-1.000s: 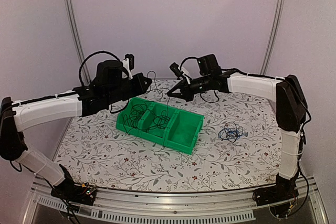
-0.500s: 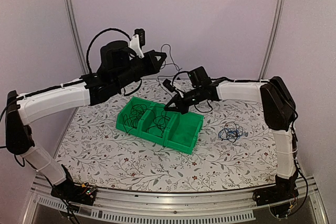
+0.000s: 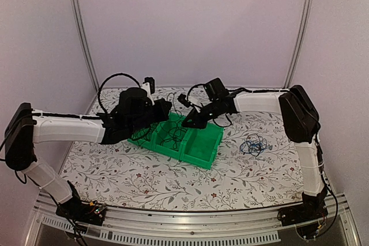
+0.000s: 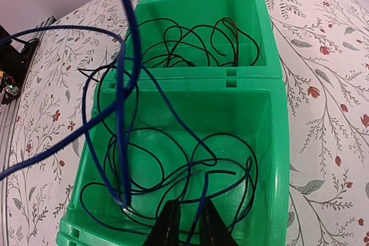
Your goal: Untangle the cables
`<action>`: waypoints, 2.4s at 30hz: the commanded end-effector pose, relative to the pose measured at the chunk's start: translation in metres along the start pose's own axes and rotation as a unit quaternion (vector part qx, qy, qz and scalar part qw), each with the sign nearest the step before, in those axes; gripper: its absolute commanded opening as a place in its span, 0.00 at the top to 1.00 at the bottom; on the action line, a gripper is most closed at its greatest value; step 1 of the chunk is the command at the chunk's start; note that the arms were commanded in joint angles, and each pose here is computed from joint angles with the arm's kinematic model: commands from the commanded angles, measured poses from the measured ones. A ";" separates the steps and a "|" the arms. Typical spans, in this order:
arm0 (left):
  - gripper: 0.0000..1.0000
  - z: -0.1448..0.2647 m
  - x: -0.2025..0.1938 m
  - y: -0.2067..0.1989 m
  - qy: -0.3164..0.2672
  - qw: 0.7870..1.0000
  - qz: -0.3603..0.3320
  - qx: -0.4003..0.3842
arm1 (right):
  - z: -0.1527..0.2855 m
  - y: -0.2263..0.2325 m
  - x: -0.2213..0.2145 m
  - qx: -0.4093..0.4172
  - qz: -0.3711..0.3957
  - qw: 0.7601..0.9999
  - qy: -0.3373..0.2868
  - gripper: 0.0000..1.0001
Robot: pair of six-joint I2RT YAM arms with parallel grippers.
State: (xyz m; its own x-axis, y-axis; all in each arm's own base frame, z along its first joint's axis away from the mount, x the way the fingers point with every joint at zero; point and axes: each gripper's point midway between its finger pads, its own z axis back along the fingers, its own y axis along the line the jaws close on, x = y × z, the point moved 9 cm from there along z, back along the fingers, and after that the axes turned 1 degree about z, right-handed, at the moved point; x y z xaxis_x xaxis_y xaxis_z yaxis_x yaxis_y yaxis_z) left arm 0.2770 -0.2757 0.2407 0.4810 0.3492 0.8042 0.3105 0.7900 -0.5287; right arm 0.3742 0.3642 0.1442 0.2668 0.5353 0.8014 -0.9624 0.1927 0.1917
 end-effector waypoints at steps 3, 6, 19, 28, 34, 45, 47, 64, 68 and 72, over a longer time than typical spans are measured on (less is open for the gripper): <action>1.00 -0.005 0.000 0.000 -0.020 0.999 0.025 0.016 | 0.006 0.002 0.007 -0.012 0.020 0.999 0.029 0.77; 1.00 -0.016 -0.008 0.000 0.004 1.000 0.007 0.022 | 0.023 0.009 0.014 -0.021 0.034 0.999 0.027 0.65; 1.00 -0.068 -0.058 -0.002 0.123 0.986 -0.078 0.085 | 0.159 0.015 -0.009 -0.120 0.019 0.992 0.036 0.44; 1.00 -0.090 -0.100 0.009 0.213 0.961 -0.091 0.152 | 0.254 -0.003 -0.096 -0.251 -0.102 0.959 0.086 0.56; 0.98 -0.092 -0.102 0.004 0.233 0.958 -0.092 0.139 | 0.253 -0.003 -0.142 -0.236 -0.115 0.952 0.156 0.53; 0.52 -0.053 -0.039 -0.044 0.149 0.979 -0.106 0.092 | 0.228 -0.040 -0.164 -0.225 -0.121 0.946 0.198 0.52; 0.50 -0.045 -0.031 -0.049 0.140 0.981 -0.101 0.086 | 0.223 -0.044 -0.166 -0.213 -0.120 0.949 0.200 0.52; 0.48 -0.026 0.003 -0.072 0.090 0.990 -0.096 0.045 | 0.204 -0.045 -0.174 -0.116 -0.138 0.966 0.183 0.78; 0.48 -0.027 0.004 -0.076 0.088 0.991 -0.097 0.031 | 0.205 -0.042 -0.171 -0.102 -0.141 0.968 0.182 0.98; 0.48 -0.027 0.004 -0.078 0.088 0.991 -0.101 0.018 | 0.223 -0.035 -0.141 -0.106 -0.122 0.975 0.151 1.00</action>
State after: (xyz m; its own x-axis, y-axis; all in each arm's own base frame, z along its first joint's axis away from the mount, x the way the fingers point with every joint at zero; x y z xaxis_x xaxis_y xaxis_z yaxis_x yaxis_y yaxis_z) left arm 0.2790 -0.3422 0.2631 0.5818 0.0853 0.8088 0.3315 0.8832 -0.3316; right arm 0.3554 0.0934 0.1121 0.5646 0.6860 0.4589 -0.8203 0.5275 0.2208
